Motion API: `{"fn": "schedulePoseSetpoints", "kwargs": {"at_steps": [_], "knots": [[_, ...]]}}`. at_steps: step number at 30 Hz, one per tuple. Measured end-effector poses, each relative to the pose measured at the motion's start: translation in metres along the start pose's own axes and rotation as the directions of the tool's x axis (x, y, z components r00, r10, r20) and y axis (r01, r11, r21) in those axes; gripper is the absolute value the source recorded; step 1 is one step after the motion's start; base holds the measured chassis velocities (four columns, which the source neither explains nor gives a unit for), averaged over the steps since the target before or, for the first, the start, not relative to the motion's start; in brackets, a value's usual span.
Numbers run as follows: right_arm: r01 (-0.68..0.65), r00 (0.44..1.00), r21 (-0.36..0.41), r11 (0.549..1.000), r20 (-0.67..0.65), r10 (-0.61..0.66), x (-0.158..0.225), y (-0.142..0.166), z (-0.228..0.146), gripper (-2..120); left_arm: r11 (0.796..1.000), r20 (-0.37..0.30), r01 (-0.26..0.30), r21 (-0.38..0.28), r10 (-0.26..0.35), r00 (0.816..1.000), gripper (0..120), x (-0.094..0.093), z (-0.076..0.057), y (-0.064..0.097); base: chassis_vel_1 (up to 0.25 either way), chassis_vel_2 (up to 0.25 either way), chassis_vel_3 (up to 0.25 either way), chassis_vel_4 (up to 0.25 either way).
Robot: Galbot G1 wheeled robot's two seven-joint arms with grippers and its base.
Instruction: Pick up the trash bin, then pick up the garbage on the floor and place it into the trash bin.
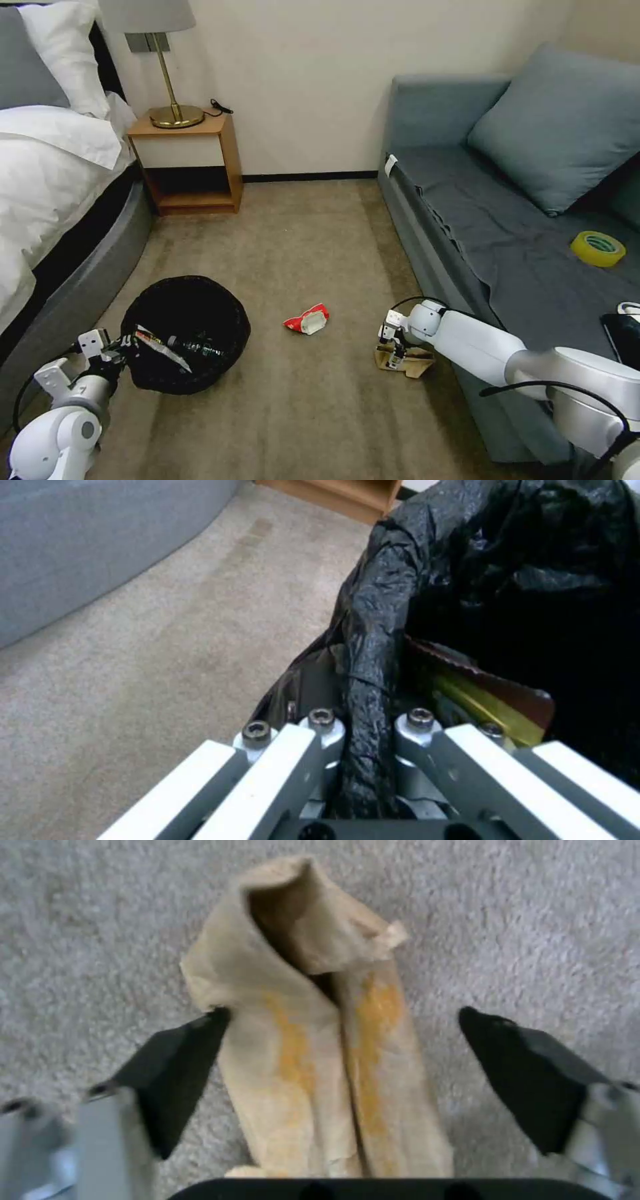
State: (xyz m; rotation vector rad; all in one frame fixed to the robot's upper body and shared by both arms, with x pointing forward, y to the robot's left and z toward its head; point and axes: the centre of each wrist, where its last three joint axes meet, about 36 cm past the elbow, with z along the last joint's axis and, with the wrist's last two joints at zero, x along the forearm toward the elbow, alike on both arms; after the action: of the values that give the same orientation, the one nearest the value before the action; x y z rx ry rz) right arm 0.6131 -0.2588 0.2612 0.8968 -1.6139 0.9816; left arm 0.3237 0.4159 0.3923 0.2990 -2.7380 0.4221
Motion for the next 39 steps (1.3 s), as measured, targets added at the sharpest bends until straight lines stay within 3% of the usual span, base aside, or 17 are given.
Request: {"fn": "schedulePoseSetpoints", "kwargs": {"at_steps": [5, 7, 13, 17, 19, 24, 33, 39], "knots": [[0.000, 1.000, -0.002, 1.000, -0.001, 0.000, -0.003, 0.002, -0.002, 72, 1.000, 0.001, 0.000, 0.000, 0.000, 1.000, 4, 0.001, 0.001, 0.000, 0.000, 0.000, 0.000, 0.000], [0.003, 1.000, -0.003, 1.000, -0.001, -0.003, -0.006, 0.005, -0.003, 59, 1.000, 0.001, 0.000, -0.001, 0.000, 1.000, 4, 0.002, 0.002, 0.001, 0.000, 0.000, 0.000, 0.000], [0.002, 1.000, -0.004, 1.000, 0.003, -0.002, -0.006, 0.007, -0.005, 42, 1.000, 0.002, -0.001, -0.002, 0.001, 1.000, 4, 0.002, 0.002, 0.001, 0.000, 0.000, 0.000, 0.000], [-0.017, 1.000, -0.018, 1.000, 0.010, 0.017, -0.002, 0.005, 0.001, 22, 1.000, 0.006, -0.003, -0.005, 0.004, 1.000, 4, 0.002, 0.001, -0.001, 0.000, 0.000, 0.000, 0.000], [-0.018, 1.000, -0.020, 1.000, 0.011, 0.018, -0.001, 0.005, 0.002, 20, 1.000, 0.006, -0.004, -0.005, 0.004, 1.000, 4, 0.001, 0.001, -0.001, 0.000, 0.000, 0.000, 0.000], [-0.037, 0.999, -0.050, 0.998, 0.023, 0.038, 0.008, 0.000, 0.010, 0, 1.000, 0.008, -0.009, -0.004, 0.009, 1.000, 4, 0.001, 0.001, -0.004, 0.000, 0.000, 0.000, 0.000], [-0.075, 0.989, -0.141, 0.987, 0.112, 0.091, 0.033, -0.006, 0.010, 0, 1.000, 0.002, -0.012, -0.006, 0.012, 1.000, 4, 0.001, 0.002, -0.006, 0.000, 0.000, 0.000, 0.000], [-0.086, 0.951, -0.244, 0.966, 0.269, 0.153, 0.072, -0.003, -0.008, 0, 1.000, -0.008, -0.020, -0.009, 0.020, 1.000, 4, 0.003, 0.003, -0.010, 0.000, 0.000, 0.000, 0.000]]}}
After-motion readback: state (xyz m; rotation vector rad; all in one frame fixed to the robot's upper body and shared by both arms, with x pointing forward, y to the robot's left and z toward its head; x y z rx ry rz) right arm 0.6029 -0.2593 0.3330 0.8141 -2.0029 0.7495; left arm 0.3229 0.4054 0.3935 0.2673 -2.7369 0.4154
